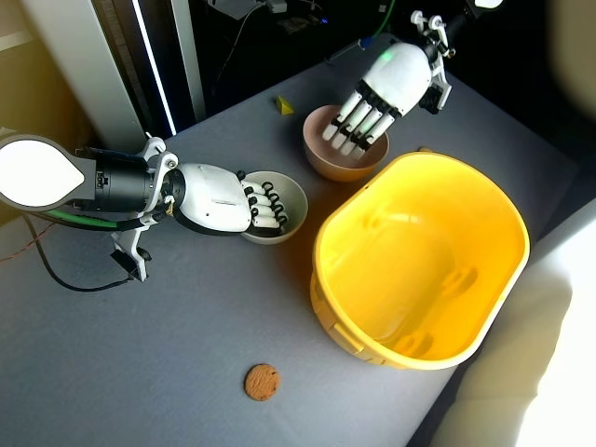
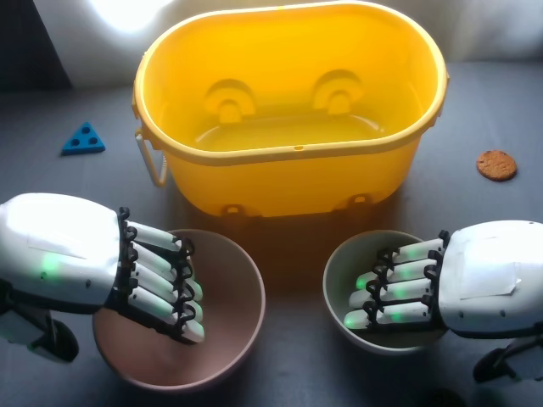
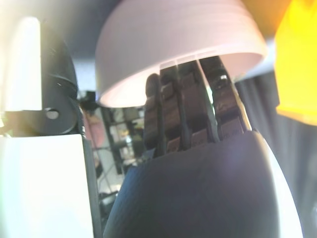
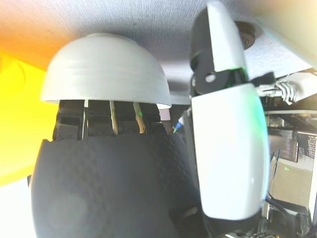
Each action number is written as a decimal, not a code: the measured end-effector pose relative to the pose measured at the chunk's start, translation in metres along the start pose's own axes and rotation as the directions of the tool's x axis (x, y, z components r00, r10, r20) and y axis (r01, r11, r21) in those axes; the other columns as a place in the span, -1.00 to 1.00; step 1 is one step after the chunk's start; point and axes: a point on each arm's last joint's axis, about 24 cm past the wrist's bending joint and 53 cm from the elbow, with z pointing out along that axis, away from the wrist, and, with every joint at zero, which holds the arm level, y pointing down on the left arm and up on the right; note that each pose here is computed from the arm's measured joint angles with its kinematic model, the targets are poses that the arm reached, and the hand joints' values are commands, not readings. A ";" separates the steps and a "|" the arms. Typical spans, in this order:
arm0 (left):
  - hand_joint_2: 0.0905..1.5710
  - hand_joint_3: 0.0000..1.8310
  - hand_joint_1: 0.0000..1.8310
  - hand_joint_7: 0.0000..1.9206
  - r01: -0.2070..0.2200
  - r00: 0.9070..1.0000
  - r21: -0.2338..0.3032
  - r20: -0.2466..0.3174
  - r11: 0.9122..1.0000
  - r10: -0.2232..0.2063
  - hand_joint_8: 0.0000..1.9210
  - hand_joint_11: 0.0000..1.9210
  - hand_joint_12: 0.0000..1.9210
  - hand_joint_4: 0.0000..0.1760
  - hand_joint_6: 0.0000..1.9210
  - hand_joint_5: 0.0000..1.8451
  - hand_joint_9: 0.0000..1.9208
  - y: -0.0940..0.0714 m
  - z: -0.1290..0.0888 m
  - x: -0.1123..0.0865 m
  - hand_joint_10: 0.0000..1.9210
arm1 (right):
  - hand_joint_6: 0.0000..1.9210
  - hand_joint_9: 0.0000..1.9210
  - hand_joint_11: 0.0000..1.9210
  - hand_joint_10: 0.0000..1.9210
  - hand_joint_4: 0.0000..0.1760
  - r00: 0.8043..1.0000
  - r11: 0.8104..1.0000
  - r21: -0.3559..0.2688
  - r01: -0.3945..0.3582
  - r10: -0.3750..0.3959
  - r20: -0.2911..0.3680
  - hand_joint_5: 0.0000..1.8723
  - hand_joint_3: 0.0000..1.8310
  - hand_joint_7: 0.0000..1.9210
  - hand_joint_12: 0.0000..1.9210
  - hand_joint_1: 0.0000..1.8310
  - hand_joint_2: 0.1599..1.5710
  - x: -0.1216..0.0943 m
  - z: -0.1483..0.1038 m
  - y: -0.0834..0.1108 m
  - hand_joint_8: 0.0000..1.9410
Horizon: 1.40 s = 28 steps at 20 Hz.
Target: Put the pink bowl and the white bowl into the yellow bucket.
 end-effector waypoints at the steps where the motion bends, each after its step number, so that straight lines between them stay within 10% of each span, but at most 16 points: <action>1: 0.14 -1.00 0.41 -0.60 -0.003 1.000 0.000 0.001 1.000 0.003 -1.00 -1.00 -0.11 -1.00 -1.00 -0.60 -0.64 0.000 0.000 0.000 -1.00 | -1.00 -1.00 -1.00 -1.00 -1.00 1.000 1.000 0.000 0.000 0.000 0.000 -0.99 -1.00 -1.00 -0.55 0.16 0.24 0.000 0.000 0.000 -1.00; 19: 0.22 -0.99 0.42 -0.55 0.016 1.000 -0.020 0.027 1.000 -0.016 -0.99 -1.00 -0.03 -1.00 -0.98 -0.57 -0.60 0.008 0.003 0.004 -0.99 | -0.99 -0.99 -1.00 -1.00 -1.00 1.000 1.000 0.000 0.000 0.000 0.001 -0.95 -1.00 -1.00 -0.41 0.21 0.27 0.000 0.000 -0.001 -1.00; 23: 0.33 -0.99 0.42 -0.45 0.015 0.999 -0.023 0.030 1.000 -0.014 -1.00 -0.93 0.03 -1.00 -0.99 -0.48 -0.48 0.008 0.003 0.004 -0.98 | -0.98 -0.82 -1.00 -0.96 -1.00 1.000 1.000 -0.002 0.000 0.000 0.001 -0.78 -1.00 -0.83 0.00 0.25 0.26 0.000 0.000 0.000 -0.98; 27: 0.43 -1.00 0.30 -0.07 0.019 0.999 -0.030 0.026 0.999 -0.019 -0.98 -0.53 -0.14 -1.00 -0.97 -0.10 -0.10 0.010 0.003 0.007 -0.96 | -0.95 -0.16 -0.61 -0.90 -1.00 1.000 1.000 -0.024 -0.016 0.016 0.013 -0.15 -1.00 -0.10 0.30 0.45 0.33 -0.003 0.000 0.005 -0.97; 28: 0.44 -1.00 0.32 0.05 0.018 1.000 -0.030 0.024 0.999 -0.017 -0.28 -0.41 -0.28 -1.00 0.08 -0.13 0.00 0.011 0.003 0.008 -0.97 | -0.96 -0.09 -0.53 -0.91 -1.00 1.000 0.999 -0.032 -0.018 0.019 0.018 -0.10 -1.00 -0.04 0.26 0.47 0.33 -0.005 0.000 0.007 -0.97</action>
